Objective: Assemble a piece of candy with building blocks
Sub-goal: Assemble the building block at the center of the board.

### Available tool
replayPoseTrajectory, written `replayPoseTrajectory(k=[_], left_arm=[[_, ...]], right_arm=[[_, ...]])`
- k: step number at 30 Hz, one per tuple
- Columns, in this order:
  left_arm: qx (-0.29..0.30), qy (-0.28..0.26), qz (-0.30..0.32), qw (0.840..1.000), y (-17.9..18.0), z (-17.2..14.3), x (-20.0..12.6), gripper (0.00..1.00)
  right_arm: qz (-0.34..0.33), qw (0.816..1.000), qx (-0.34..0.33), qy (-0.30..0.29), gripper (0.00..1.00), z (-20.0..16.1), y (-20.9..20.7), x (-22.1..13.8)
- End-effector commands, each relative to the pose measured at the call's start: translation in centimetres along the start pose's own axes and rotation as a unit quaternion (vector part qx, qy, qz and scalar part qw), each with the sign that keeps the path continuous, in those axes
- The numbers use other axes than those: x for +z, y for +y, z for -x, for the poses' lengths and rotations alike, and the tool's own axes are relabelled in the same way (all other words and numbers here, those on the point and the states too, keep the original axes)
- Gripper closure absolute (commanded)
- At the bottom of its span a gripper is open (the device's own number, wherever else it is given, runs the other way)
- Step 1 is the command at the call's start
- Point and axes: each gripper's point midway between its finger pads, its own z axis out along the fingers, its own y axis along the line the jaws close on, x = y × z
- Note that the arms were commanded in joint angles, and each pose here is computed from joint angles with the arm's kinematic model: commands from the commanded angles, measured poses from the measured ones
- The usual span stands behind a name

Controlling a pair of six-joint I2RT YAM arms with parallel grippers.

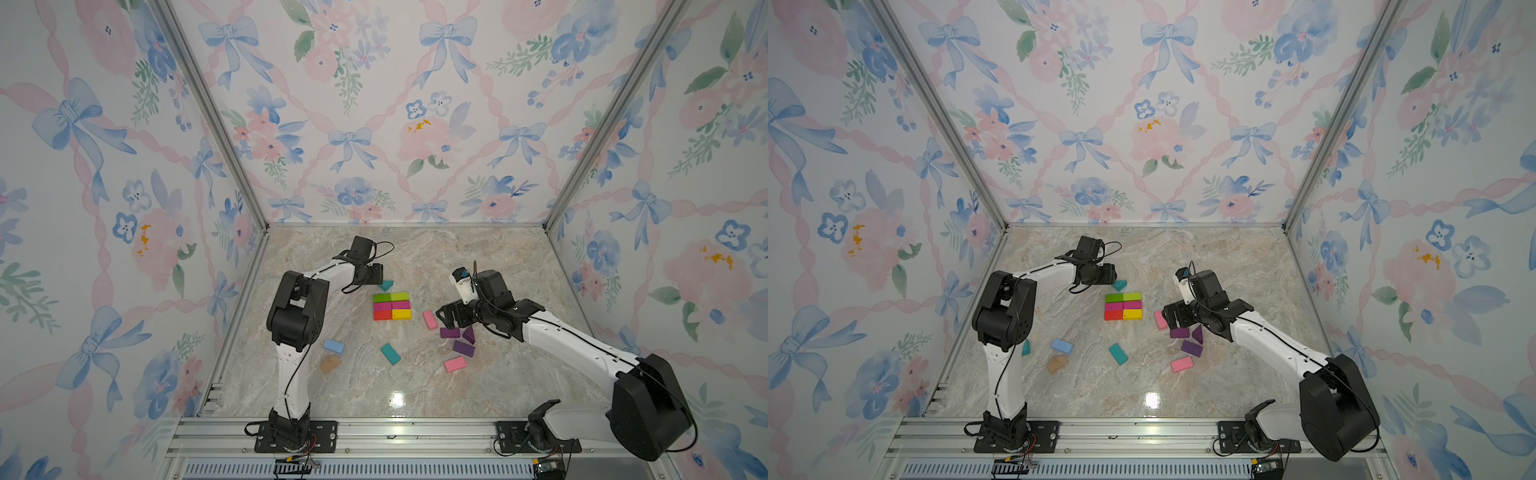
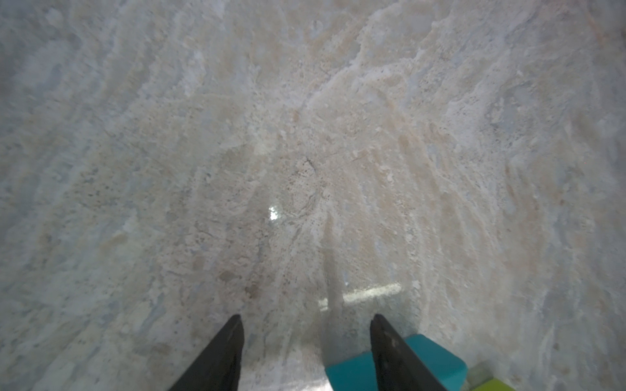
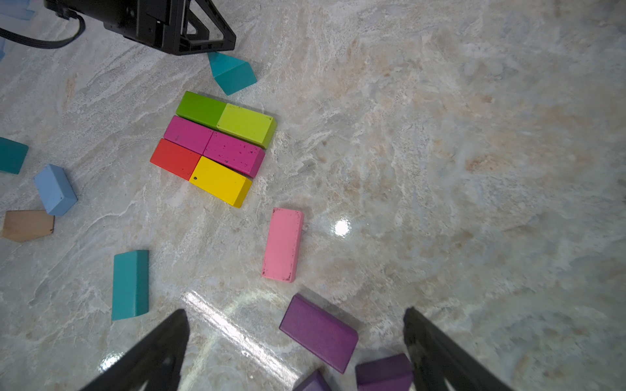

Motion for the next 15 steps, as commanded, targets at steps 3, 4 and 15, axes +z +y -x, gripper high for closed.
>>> replayPoseTrajectory(k=[3, 4, 15], left_arm=[[-0.005, -0.013, -0.009, 1.0, -0.8, 0.9, -1.7, 0.38], [-0.006, -0.018, -0.008, 1.0, -0.8, 1.3, -2.1, 0.37], [0.02, -0.03, -0.029, 0.999, -2.4, 0.1, -6.0, 0.07]], right_arm=[[-0.01, 1.0, -0.003, -0.003, 0.01, 0.0, -0.6, -0.5], [-0.01, 1.0, -0.003, -0.003, 0.01, 0.0, -0.6, -0.5], [-0.01, 1.0, 0.012, -0.004, 0.01, -1.0, -0.7, -0.9]])
